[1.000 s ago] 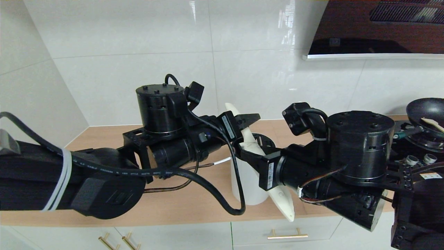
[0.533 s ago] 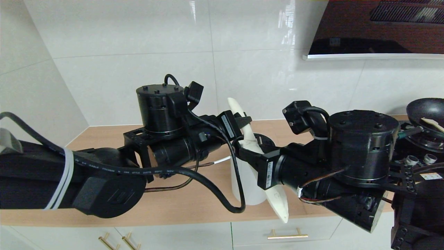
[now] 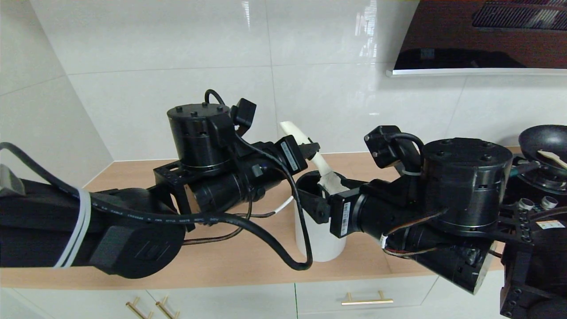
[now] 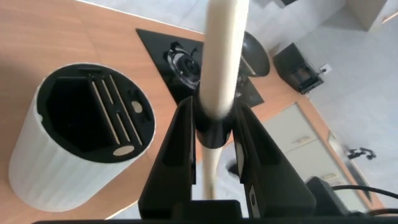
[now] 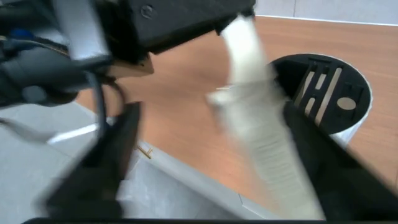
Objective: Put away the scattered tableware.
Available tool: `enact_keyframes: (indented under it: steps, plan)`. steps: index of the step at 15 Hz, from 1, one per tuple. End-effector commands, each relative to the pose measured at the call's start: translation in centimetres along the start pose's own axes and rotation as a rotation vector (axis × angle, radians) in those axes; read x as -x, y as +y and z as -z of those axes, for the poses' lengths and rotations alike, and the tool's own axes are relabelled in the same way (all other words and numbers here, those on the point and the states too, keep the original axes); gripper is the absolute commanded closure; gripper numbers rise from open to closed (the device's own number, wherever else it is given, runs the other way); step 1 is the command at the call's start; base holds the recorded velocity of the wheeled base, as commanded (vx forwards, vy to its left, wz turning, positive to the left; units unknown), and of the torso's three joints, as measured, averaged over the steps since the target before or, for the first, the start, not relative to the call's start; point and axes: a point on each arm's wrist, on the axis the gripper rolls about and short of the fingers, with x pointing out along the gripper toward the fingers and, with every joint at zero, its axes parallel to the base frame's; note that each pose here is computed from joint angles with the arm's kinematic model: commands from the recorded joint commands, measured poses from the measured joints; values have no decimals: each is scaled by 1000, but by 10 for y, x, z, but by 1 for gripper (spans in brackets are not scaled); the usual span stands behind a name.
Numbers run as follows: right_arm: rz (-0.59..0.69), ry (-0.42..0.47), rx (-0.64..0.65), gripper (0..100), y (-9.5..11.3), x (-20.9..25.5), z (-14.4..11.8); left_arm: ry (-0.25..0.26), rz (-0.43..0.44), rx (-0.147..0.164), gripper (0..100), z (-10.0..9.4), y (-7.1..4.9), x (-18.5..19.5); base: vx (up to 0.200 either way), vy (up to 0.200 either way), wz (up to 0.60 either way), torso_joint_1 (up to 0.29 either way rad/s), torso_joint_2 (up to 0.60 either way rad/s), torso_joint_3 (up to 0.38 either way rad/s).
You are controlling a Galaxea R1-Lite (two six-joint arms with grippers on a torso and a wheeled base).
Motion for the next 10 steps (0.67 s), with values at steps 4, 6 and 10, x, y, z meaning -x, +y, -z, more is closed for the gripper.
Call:
enact_keyframes:
  steps: [4, 6, 10]
  plan:
    - [12, -56, -8, 0, -5, 14, -17, -88, 24, -21, 100, -24, -3, 11, 0, 0, 0, 0, 0, 0]
    - [72, -124, 9, 0, -25, 28, -39, -191, 71, -93, 100, -42, -7, 12, 0, 0, 0, 0, 0, 0]
    - [217, -164, 83, 0, -63, 37, -57, -300, 71, -341, 100, -53, -14, 11, 0, 0, 0, 0, 0, 0]
